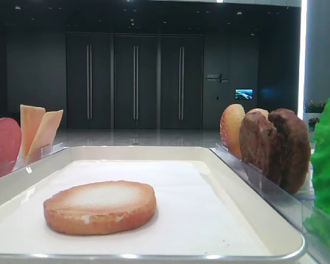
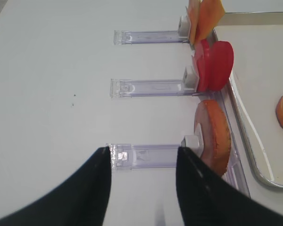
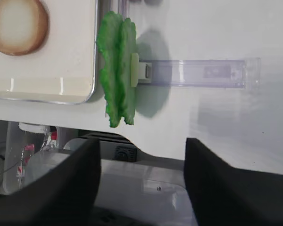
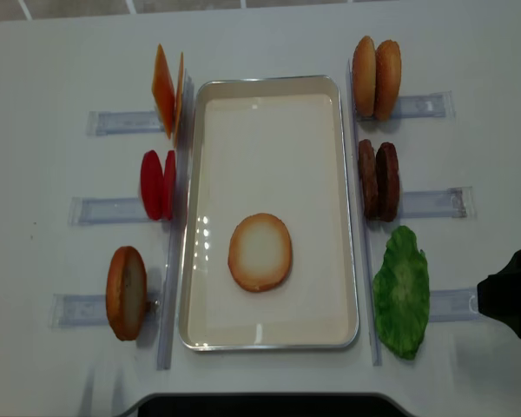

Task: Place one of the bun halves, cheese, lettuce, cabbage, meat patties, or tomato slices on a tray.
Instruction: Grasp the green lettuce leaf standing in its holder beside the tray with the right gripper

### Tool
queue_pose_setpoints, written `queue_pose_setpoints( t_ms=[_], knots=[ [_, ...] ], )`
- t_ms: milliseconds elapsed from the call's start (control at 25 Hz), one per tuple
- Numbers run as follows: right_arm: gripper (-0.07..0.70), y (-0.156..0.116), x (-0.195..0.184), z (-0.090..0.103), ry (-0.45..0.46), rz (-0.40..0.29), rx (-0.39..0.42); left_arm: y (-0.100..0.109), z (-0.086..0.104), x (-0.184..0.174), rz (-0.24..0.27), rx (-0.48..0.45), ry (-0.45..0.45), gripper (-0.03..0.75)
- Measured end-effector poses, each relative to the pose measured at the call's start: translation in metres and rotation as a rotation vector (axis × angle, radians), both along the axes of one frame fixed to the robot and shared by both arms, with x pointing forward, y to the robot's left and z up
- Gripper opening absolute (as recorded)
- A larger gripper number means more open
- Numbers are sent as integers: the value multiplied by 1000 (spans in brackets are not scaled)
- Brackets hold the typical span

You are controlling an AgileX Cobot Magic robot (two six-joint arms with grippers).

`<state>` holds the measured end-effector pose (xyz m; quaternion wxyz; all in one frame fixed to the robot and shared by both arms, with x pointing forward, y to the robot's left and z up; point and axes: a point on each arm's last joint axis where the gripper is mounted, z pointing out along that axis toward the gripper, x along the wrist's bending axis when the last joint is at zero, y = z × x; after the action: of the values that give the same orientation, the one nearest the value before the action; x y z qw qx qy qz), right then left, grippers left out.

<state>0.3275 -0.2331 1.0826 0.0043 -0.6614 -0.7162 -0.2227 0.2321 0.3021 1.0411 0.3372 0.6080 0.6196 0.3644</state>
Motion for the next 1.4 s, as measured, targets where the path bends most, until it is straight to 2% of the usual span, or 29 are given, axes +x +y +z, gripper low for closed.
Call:
queue_pose_setpoints(
  t_ms=[120, 600, 1400],
  knots=[
    [395, 12, 15, -11, 51, 16, -28, 0, 0, 0, 0, 0, 0, 345],
    [405, 41, 54, -36, 83, 30, 1, 0, 0, 0, 0, 0, 0, 345],
    [405, 50, 68, -61, 118, 55, -24, 0, 0, 0, 0, 0, 0, 345]
  ],
)
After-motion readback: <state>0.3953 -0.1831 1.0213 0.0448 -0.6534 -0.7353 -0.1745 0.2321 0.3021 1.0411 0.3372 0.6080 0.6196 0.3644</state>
